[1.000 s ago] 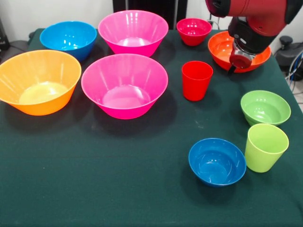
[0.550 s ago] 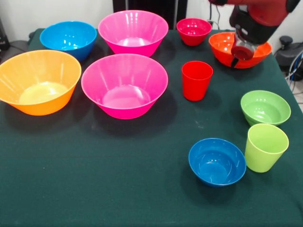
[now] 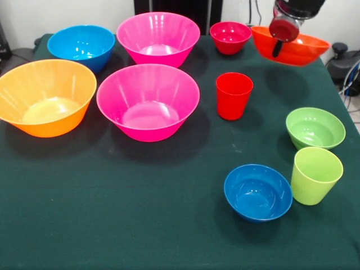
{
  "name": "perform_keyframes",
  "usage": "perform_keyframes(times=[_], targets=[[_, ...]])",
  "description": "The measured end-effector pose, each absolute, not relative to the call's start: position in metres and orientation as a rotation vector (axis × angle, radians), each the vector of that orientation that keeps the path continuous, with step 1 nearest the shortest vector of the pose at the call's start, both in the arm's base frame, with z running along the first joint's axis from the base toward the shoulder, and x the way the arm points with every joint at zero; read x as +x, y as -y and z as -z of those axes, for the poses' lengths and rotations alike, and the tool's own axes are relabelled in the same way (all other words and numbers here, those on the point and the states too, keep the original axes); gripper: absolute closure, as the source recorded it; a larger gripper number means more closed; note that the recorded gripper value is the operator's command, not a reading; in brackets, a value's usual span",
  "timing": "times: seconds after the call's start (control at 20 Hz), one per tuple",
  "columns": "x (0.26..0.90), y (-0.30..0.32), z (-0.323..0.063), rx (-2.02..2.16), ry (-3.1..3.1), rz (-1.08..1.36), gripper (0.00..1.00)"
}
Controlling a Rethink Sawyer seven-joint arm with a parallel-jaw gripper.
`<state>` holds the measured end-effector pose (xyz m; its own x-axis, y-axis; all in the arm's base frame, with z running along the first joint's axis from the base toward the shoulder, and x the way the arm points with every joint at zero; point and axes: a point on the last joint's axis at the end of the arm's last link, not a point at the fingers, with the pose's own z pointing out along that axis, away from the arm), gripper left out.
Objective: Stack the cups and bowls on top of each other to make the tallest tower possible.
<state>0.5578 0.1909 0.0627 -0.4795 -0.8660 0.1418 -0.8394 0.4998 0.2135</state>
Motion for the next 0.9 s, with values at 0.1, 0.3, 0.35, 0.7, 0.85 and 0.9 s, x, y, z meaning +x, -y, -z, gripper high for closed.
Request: perform_keyframes(times=[0.1, 0.3, 0.35, 0.7, 0.85, 0.9], targets=[[0.561, -0.189, -0.069, 1.456, 2.526, 0.165, 1.0], [0.569, -0.185, -0.081, 1.457, 2.553, 0.16, 1.0], [0.571, -0.183, -0.084, 1.456, 2.561, 0.159, 1.0], [0.591, -0.157, -0.11, 1.424, 2.638, 0.134, 1.0], [0.603, -0.144, -0.12, 1.409, 2.675, 0.117, 1.0], [0.607, -0.142, -0.122, 1.407, 2.682, 0.111, 1.0]])
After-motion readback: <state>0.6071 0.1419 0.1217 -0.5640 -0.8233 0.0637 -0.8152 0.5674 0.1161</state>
